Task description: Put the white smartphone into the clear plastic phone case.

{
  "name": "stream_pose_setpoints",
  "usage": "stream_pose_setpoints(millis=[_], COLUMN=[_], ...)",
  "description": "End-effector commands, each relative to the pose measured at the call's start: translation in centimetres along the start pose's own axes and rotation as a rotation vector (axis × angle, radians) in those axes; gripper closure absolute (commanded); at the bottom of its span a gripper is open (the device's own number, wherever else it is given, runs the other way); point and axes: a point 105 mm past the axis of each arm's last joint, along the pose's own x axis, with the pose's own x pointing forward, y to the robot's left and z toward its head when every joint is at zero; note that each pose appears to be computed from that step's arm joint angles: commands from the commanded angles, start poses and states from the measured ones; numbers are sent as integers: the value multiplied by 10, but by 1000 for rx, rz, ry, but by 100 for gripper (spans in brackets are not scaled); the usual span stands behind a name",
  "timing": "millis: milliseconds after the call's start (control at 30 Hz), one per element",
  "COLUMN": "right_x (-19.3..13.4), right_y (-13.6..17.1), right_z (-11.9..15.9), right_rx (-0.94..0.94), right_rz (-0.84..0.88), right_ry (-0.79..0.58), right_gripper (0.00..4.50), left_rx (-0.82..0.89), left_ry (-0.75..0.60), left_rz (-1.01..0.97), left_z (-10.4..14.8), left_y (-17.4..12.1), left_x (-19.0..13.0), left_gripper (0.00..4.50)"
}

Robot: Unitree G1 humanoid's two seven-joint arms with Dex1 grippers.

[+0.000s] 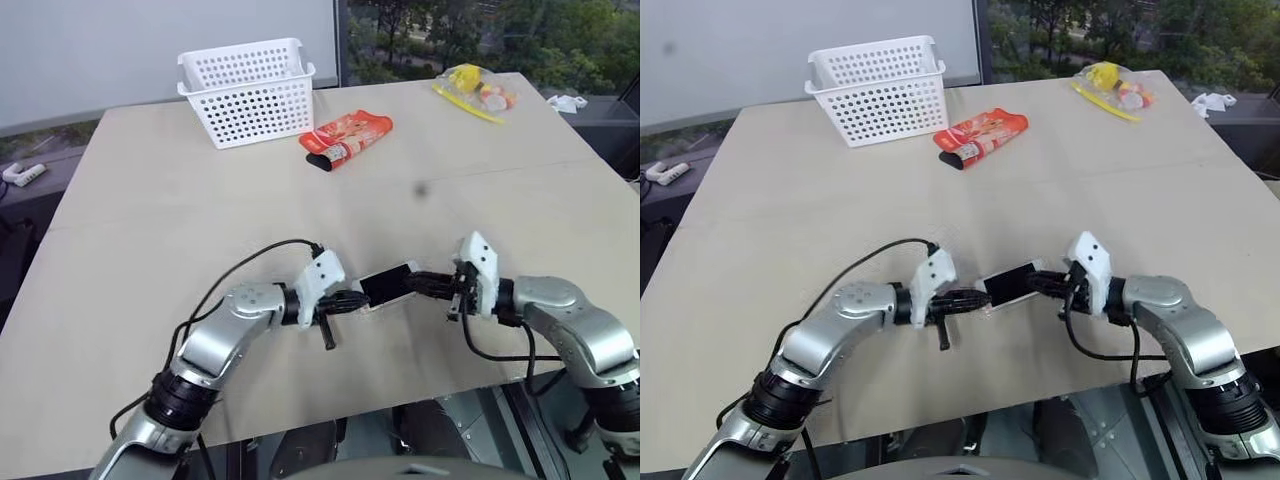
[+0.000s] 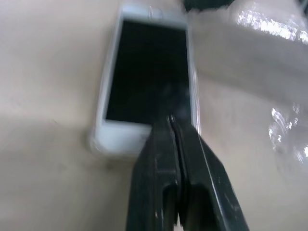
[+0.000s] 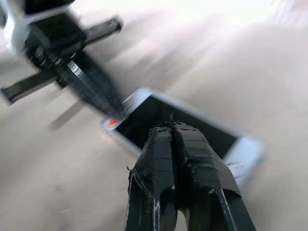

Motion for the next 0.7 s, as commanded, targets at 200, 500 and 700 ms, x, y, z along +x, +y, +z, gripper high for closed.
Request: stream_pose_setpoints(millis=[200,500,700], right_x=[-1,-19,-16], right_y=[-23,-29,-18], right_z=[-39,-102,-121], right_rx=[-87,-120,-137], right_rz=[-66,-48,25], right_ry=[101,472,609], right_gripper=[447,447,447], left_rx=[-7,-1,2], left_ry=[105,100,95], left_rz=[37,46,48], left_z=[-30,-27,-25], left_y=[4,4,5], left_x=[-2,-3,-2], left_gripper=[450,450,450])
